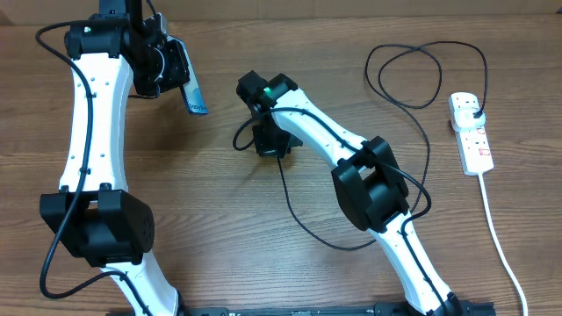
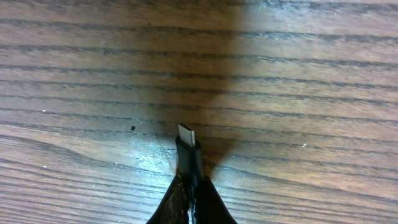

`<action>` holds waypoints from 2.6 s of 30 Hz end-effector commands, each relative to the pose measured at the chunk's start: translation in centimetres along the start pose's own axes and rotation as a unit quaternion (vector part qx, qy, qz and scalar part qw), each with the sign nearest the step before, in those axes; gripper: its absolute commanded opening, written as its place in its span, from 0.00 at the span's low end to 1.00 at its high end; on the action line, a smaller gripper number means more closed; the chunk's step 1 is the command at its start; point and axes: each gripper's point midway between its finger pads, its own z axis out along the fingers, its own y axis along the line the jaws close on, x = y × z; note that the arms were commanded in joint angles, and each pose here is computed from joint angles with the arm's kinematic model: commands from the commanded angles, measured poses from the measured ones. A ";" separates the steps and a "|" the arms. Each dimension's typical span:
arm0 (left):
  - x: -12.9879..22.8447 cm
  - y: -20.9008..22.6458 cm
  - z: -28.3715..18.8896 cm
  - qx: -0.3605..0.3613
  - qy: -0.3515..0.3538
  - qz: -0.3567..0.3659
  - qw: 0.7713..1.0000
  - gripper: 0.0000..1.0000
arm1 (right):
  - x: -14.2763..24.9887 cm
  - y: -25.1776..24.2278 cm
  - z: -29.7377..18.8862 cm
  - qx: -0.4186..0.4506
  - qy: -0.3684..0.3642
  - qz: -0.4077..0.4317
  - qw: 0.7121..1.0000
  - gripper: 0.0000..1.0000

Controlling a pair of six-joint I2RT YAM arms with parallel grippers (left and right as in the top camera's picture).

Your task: Plug charger to phone and switch on socket

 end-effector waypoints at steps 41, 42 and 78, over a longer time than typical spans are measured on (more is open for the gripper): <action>-0.3 -15.6 -11.2 0.524 -0.053 0.240 0.815 0.04 | 0.1 4.0 -27.5 -0.295 -0.235 -0.168 0.911 0.04; -0.2 -15.7 -11.4 0.530 -0.050 0.241 0.812 0.04 | -0.1 4.0 -27.8 -0.295 -0.244 -0.168 0.908 0.04; -1.2 -15.6 -12.9 0.547 -0.075 0.266 0.790 0.04 | 0.1 2.8 -31.4 -0.293 -0.286 -0.130 0.903 0.04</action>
